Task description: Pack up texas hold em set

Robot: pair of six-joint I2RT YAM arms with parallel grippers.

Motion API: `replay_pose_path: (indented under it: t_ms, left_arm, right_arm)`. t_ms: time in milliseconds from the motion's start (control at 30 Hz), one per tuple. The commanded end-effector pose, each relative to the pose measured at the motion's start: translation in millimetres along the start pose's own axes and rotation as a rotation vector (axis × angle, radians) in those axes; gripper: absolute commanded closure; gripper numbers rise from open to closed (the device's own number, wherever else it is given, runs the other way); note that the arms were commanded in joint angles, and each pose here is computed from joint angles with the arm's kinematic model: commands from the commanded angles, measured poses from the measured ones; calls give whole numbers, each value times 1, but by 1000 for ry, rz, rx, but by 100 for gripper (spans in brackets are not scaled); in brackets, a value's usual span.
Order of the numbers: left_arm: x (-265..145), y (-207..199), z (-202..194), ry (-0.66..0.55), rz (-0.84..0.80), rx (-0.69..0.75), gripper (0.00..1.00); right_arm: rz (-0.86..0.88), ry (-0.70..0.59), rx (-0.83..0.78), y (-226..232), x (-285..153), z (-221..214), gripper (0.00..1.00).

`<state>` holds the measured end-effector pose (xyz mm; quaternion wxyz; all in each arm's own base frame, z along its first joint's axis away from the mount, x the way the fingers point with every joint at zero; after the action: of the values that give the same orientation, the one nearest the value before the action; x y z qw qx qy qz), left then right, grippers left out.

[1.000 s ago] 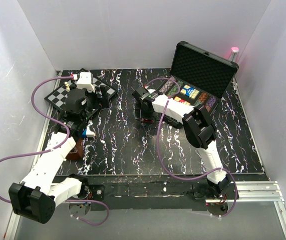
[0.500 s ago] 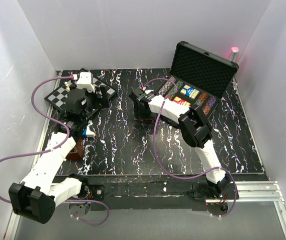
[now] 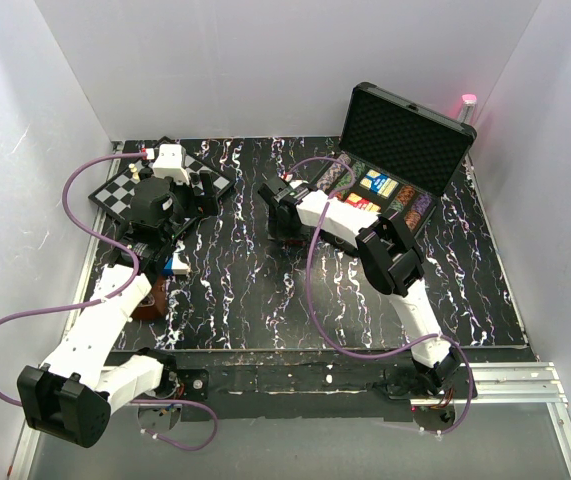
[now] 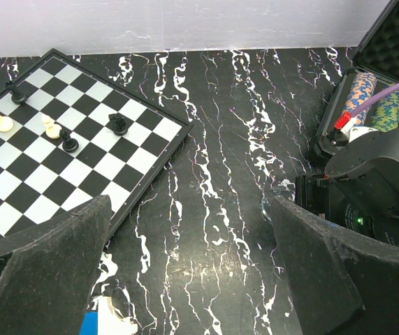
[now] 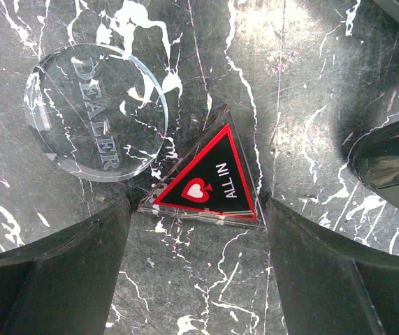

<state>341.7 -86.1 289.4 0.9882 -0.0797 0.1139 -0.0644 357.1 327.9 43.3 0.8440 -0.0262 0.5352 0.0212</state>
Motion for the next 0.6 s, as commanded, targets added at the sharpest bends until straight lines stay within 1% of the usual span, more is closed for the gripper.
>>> replay_pose_path:
  t_ms: [0,367,467,567]
  left_arm:
    - [-6,-2,12,-49,-9,-7,2]
    - [-7,-2,12,-48,-9,-7,2]
    - [-6,-2,12,-49,-9,-7,2]
    - [-6,-2,11,-44,-10,-6,2]
  right_arm:
    - [-36,37,7,-9,1,-15,17]
    - [-61,35,-9,-17,11,-14,27]
    - [-63,38,-19,-20,14,-14,33]
    - [-59,36,-39,-21,14,-15,42]
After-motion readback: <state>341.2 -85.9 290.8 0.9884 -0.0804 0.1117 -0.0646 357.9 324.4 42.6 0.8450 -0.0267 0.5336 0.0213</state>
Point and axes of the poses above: each gripper's point midway between its finger pads, its own x axis out along the fingers, its own y axis along the line the jaws close on, z = x × y, the point moved 2 cm from there along -x, back along the fingers, and after that the axes turned 6 degrees about -x, right-handed, at the moved point
